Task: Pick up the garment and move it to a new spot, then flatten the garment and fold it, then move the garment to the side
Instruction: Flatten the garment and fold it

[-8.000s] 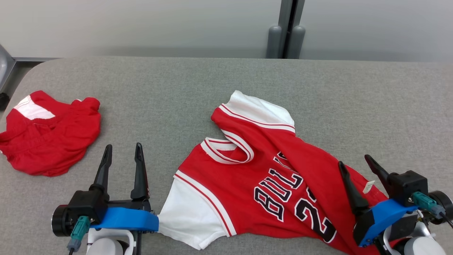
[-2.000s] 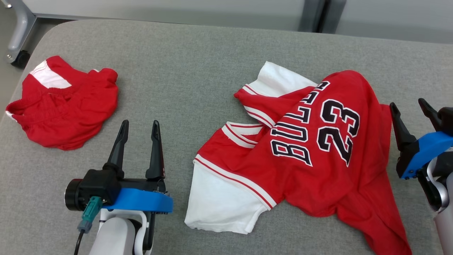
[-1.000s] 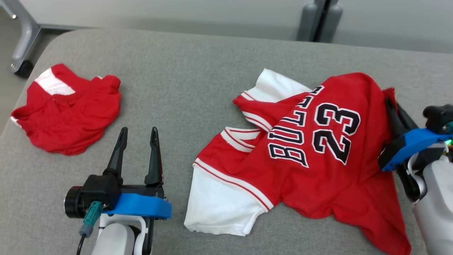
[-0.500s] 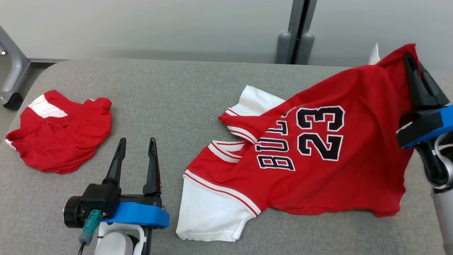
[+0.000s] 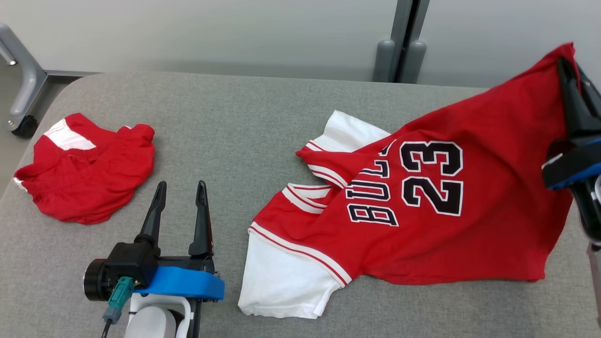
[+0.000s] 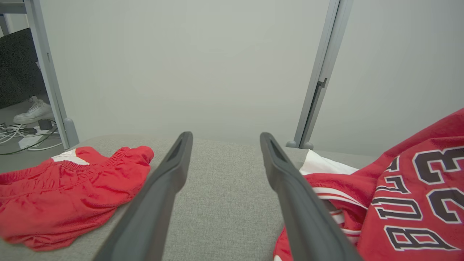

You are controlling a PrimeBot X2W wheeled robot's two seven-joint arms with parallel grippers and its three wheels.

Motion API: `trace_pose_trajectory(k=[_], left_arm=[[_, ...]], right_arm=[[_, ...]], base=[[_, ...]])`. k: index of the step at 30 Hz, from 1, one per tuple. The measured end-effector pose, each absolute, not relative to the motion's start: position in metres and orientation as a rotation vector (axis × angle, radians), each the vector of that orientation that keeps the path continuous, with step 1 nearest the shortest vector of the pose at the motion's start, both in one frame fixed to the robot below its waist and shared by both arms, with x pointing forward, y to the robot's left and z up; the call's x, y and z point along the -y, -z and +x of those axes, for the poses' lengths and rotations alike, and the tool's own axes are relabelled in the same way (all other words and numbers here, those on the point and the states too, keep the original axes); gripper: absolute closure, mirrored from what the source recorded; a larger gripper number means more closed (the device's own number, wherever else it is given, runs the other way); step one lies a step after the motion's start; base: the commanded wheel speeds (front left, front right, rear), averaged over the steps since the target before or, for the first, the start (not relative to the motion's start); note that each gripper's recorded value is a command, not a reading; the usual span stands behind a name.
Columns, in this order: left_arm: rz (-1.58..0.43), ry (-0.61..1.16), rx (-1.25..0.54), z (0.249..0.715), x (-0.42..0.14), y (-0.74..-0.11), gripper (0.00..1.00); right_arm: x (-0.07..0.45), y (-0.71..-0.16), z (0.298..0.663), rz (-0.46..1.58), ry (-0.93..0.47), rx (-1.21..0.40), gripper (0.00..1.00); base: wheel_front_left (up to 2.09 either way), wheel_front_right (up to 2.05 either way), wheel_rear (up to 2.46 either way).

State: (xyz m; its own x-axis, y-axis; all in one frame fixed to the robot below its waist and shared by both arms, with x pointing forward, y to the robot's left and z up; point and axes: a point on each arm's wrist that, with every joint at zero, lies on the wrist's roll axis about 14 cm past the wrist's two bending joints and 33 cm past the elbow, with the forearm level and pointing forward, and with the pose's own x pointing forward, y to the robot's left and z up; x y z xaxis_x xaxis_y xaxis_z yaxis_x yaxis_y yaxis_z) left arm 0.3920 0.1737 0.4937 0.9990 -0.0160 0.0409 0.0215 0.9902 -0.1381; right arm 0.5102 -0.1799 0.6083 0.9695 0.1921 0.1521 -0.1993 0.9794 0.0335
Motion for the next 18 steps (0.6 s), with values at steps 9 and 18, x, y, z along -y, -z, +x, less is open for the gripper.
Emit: trace_pose_trajectory(k=[9,18], left_arm=[[-0.136,0.003,0.041,0.397,-0.179,-0.494,0.00],[-0.138,-0.006,0.033,0.400,-0.181,-0.491,0.00]], right_arm=[[0.166,-0.627,0.543,-0.030,-0.224,0.175,1.00],[0.161,-0.594,0.576,-0.056,-0.217,0.080,1.00]], base=[[0.00,0.00,0.00],[0.00,0.00,0.00]])
